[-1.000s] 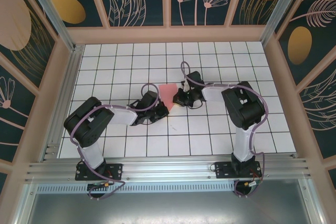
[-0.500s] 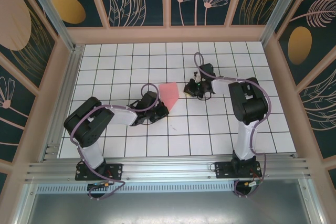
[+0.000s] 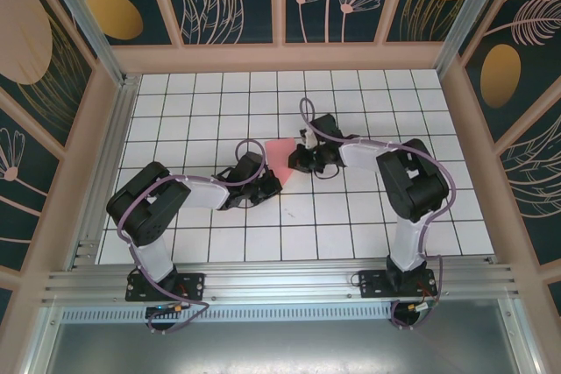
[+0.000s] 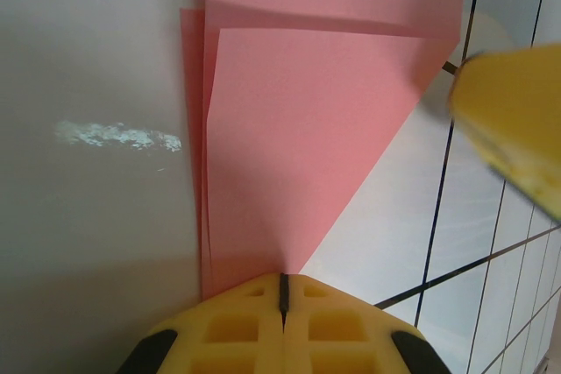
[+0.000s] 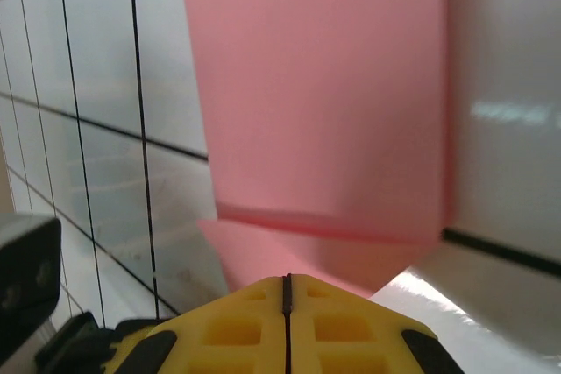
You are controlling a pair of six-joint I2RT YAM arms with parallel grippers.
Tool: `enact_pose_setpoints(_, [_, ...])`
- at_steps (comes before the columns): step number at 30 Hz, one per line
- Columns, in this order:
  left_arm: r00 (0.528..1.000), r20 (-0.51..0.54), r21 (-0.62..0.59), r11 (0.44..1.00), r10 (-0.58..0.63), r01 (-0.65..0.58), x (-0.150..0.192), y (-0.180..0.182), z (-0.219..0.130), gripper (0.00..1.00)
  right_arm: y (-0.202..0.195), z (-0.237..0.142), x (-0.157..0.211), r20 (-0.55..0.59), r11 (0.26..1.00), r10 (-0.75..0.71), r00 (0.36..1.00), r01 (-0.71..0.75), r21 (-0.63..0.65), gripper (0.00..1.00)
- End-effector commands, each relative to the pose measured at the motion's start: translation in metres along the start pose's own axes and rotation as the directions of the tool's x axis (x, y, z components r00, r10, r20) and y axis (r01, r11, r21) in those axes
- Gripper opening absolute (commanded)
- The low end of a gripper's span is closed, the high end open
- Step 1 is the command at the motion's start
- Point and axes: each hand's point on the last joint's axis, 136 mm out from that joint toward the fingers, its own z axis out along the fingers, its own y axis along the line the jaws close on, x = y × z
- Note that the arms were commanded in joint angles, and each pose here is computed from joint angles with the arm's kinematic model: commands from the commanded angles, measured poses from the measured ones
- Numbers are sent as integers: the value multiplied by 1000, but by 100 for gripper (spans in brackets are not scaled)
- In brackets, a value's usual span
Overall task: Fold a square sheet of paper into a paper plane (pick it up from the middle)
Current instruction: Third fold the triangle at the center of the table.
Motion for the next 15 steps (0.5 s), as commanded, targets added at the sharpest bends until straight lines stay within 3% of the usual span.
enact_pose_setpoints(1, [998, -58, -189, 982, -31, 19, 19, 53, 3, 0, -2, 11, 12, -56, 1000, 16, 998, -17, -12, 7])
enact_pose_setpoints(7, [998, -64, -188, 982, -25, 13, 20, 52, 3, 0, -11, 22, 0, -61, 999, 41, 997, -41, 7, 6])
enact_pose_setpoints(15, [998, -61, -185, 983, -20, 8, 18, 50, 2, 0, -38, -8, -57, 102, 987, 155, 983, -157, 19, 7])
